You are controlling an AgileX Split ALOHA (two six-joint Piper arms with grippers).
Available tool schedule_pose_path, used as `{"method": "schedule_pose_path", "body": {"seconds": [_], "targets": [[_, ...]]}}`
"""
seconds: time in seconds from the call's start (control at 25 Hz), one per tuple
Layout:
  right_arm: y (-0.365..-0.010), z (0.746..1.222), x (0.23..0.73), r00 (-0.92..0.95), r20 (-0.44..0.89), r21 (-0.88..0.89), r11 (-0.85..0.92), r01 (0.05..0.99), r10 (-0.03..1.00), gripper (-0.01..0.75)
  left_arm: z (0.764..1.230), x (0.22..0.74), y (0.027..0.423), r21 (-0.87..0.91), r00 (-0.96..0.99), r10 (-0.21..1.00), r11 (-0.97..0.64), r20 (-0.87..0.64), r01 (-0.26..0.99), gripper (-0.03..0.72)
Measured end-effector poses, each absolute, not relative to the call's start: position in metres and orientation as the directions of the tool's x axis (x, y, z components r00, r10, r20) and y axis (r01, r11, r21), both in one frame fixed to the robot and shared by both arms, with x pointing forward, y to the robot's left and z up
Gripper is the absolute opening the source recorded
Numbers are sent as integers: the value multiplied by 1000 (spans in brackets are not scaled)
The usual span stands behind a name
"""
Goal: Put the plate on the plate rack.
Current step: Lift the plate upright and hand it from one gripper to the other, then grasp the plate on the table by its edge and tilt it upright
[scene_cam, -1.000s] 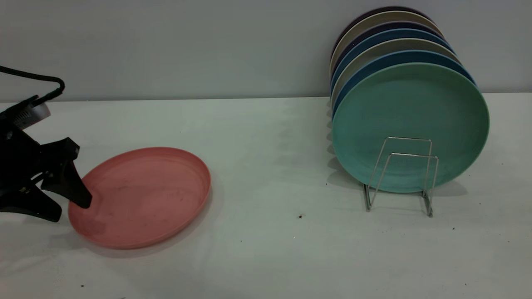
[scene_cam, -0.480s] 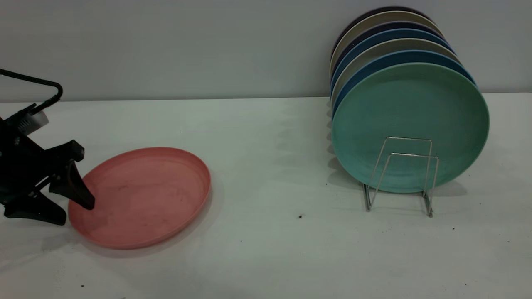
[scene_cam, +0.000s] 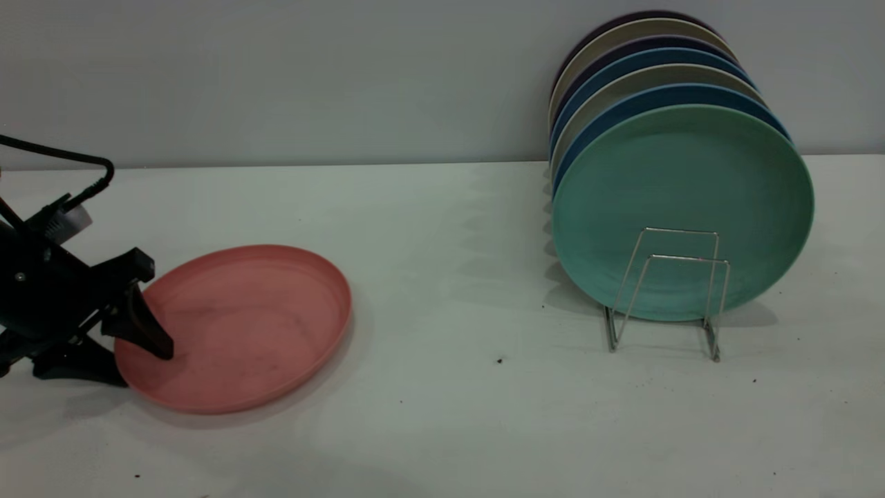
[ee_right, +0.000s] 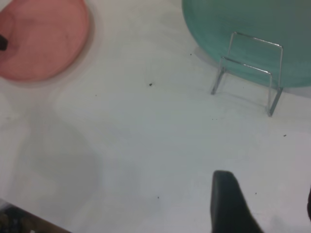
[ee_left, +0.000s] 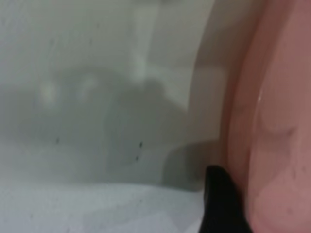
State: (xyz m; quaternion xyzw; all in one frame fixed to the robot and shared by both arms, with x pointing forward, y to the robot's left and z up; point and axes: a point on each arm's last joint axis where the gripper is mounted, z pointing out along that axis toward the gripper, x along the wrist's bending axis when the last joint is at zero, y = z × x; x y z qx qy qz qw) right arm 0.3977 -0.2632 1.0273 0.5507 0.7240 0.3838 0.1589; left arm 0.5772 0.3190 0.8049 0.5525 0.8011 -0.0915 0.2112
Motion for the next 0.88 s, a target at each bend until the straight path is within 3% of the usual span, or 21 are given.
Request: {"method": "schedule_pose_path", "body": {"seconds": [0.12,0.24,0.32,0.6,0.88], "targets": [[-263,1027,398,-342,192,731,98,675,920,405,805,579,319,104,-292,846,373,-446,922,354],[-263,1027,398,-342,193,731,97,675,920,405,805,579,319,109,-285,849,367,-445,924,121],[-263,1028,398,-339,203,732,87,676,919,405,805,580,319,120,-273,856,357,-440,926,43],[-256,1026,402,-350,307,714,29,699,885,405,830,593,322,283,-115,899,252,-423,926,15],[-244,1010,431,-407,442,707,-31,706,799,405,863,607,306,433,49,839,229,-543,872,14]]}}
